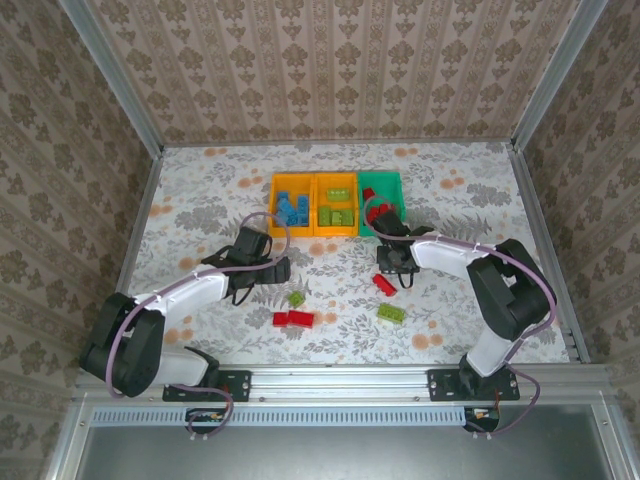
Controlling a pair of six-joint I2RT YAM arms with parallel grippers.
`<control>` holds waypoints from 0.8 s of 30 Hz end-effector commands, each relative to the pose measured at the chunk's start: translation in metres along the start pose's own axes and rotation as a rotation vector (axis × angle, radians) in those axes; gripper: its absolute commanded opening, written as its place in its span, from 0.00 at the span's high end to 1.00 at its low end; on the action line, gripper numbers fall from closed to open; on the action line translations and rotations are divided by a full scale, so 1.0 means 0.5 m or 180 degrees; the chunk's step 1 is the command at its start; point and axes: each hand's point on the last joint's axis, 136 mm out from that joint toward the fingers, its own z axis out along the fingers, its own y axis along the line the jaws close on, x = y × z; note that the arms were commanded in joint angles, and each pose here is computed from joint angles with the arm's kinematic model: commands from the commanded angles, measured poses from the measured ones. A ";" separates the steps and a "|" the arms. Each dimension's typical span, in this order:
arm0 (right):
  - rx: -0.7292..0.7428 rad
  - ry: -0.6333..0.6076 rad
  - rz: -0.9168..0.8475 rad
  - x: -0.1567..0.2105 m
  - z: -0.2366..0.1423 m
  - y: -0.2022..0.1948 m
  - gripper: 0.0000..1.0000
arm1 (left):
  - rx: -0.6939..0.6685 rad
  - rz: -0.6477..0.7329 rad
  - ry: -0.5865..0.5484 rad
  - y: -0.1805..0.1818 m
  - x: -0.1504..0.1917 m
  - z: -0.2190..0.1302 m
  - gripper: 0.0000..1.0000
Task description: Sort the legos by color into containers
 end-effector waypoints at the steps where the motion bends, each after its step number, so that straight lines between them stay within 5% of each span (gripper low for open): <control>1: -0.0303 -0.0320 -0.0057 -0.056 -0.073 0.053 0.78 | -0.0057 -0.0030 -0.0026 0.001 -0.011 -0.004 0.00; 8: -0.1476 -0.0783 0.0243 -0.164 -0.190 0.195 0.79 | -0.0045 -0.0060 -0.0014 0.000 -0.008 -0.001 0.00; 15: -0.2655 -0.0592 0.0393 -0.256 -0.225 0.382 0.78 | -0.0063 -0.0102 0.0006 0.005 0.000 0.001 0.00; 24: -0.2964 -0.0482 0.0551 -0.355 -0.181 0.490 0.77 | -0.0073 -0.0173 0.0053 0.011 0.016 0.004 0.00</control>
